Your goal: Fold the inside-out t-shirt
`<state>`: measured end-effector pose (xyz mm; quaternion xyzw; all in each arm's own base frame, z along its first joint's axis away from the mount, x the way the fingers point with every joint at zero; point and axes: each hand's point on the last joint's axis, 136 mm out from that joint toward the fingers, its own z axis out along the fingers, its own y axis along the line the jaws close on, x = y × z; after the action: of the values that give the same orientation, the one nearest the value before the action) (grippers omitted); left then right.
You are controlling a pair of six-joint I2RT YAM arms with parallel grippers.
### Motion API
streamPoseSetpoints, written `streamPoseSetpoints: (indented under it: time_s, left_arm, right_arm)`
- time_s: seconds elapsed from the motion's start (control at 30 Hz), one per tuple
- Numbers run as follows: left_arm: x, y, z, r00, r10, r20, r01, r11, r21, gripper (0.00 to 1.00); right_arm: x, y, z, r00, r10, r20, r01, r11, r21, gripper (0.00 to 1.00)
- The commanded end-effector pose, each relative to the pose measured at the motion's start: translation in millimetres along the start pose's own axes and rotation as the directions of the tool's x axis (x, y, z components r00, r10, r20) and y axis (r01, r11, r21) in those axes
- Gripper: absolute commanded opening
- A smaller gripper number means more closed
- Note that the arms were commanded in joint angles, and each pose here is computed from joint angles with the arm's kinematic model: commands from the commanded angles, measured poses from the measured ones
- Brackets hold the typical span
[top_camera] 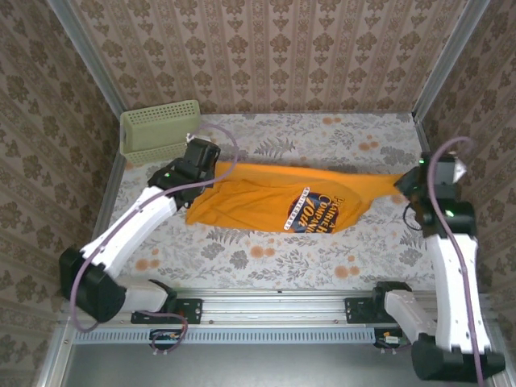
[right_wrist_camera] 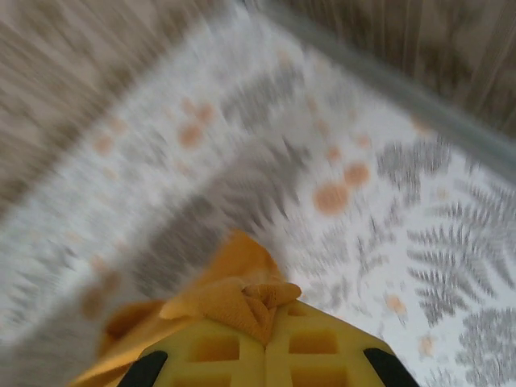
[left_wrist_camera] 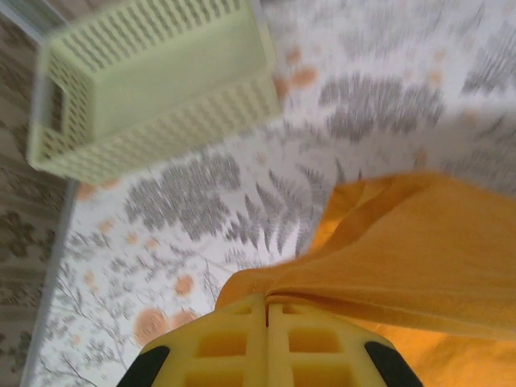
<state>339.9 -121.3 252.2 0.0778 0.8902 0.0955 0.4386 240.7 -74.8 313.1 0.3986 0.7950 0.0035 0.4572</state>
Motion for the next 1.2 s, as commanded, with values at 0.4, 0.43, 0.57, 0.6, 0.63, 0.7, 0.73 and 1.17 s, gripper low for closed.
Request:
streamPoseSetpoints:
  time_s: [0.4, 0.43, 0.57, 0.6, 0.63, 0.7, 0.73, 1.17]
  left_arm:
    - [20, 1, -39, 0.99, 0.139, 0.015, -0.138, 0.989, -0.051, 0.0]
    - [33, -4, -28, 0.989, 0.146, -0.029, -0.148, 0.988, -0.048, 0.0]
    - [75, -20, 25, 0.967, 0.13, -0.217, -0.137, 0.99, -0.017, 0.0]
    - [78, -20, 40, 0.958, 0.117, -0.26, -0.127, 0.992, -0.022, 0.0]
    - [76, -19, 51, 0.952, 0.106, -0.287, -0.119, 0.992, -0.028, 0.0]
    - [56, -18, 75, 0.942, 0.089, -0.323, -0.111, 0.993, -0.049, 0.0]
    - [41, -18, 82, 0.943, 0.087, -0.32, -0.111, 0.992, -0.057, 0.0]
    - [-275, 27, -9, 0.933, 0.014, 0.36, 0.012, 0.997, -0.07, 0.0]
  right_arm:
    - [-58, -38, -110, 0.972, -0.047, 0.23, 0.027, 0.995, 0.091, 0.0]
    - [-51, -39, -98, 0.977, -0.061, 0.203, 0.04, 0.994, 0.107, 0.0]
    - [-24, -28, -40, 0.992, -0.1, 0.079, 0.09, 0.989, 0.121, 0.0]
    - [-20, -19, -24, 0.994, -0.103, 0.045, 0.097, 0.989, 0.109, 0.0]
    - [-18, -10, -10, 0.995, -0.1, 0.017, 0.098, 0.991, 0.094, 0.0]
    - [-20, 15, 19, 0.996, -0.09, -0.03, 0.091, 0.994, 0.051, 0.0]
    - [-24, 26, 29, 0.996, -0.085, -0.039, 0.086, 0.996, 0.039, 0.0]
    - [-235, 148, -69, 0.906, -0.001, 0.423, 0.096, 0.974, -0.204, 0.0]
